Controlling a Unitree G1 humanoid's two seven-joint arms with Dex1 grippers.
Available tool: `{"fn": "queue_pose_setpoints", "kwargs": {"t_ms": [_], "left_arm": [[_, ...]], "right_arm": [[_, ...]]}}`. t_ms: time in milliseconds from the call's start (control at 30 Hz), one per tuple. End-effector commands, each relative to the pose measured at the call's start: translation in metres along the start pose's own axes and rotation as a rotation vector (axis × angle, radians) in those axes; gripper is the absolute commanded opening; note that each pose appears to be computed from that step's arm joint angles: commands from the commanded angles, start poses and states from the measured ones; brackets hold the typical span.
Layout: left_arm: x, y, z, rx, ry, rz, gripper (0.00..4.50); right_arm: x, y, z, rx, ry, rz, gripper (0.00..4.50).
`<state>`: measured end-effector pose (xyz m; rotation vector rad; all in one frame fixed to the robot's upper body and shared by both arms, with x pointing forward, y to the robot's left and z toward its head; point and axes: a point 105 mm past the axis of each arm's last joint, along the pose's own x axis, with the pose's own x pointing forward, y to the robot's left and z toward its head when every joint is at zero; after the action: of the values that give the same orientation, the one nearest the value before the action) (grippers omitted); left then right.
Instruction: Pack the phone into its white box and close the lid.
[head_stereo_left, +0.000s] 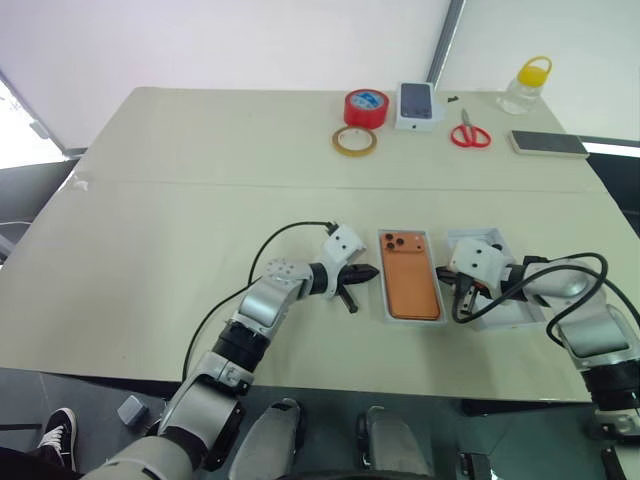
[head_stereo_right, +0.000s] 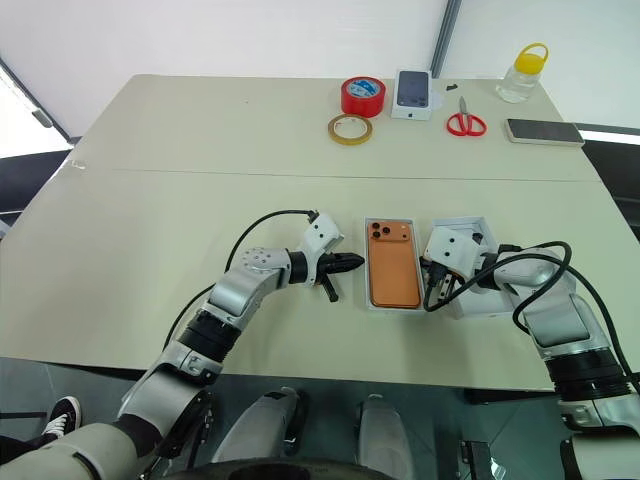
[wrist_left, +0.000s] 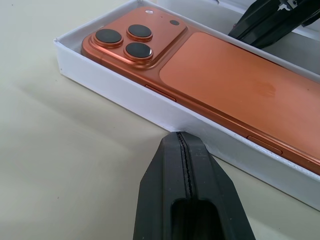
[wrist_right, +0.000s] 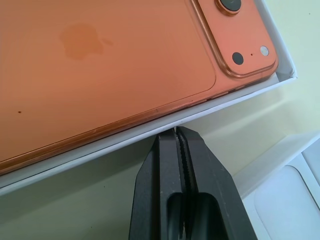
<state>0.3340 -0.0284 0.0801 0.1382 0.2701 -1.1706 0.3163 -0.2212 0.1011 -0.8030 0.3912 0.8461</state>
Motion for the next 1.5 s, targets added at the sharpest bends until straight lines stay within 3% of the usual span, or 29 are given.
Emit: {"fn": "queue_pose_setpoints", "kwargs": {"t_ms": [33, 367, 1000, 1233, 1433, 1500], "left_arm": [[0.005, -0.007, 0.012, 0.030, -0.039, -0.035, 0.00], [-0.009, 0.009, 0.005, 0.026, -0.030, 0.035, 0.00], [-0.025, 0.023, 0.012, 0.030, -0.075, 0.103, 0.00], [-0.060, 0.041, 0.022, 0.028, -0.154, 0.169, 0.00], [-0.096, 0.056, 0.030, 0.036, -0.218, 0.224, 0.00], [-0.109, 0.059, 0.027, 0.025, -0.216, 0.226, 0.00]], "right_arm": [[0.005, 0.009, 0.013, -0.060, -0.044, 0.045, 0.07], [-0.001, -0.004, 0.007, -0.090, -0.011, 0.015, 0.07], [0.020, -0.042, 0.002, -0.113, 0.043, -0.153, 0.07], [0.000, -0.039, -0.014, -0.091, 0.075, -0.138, 0.07], [-0.009, -0.039, -0.002, 0.048, -0.018, -0.147, 0.07], [-0.014, -0.034, 0.000, 0.118, -0.049, -0.115, 0.61]]}}
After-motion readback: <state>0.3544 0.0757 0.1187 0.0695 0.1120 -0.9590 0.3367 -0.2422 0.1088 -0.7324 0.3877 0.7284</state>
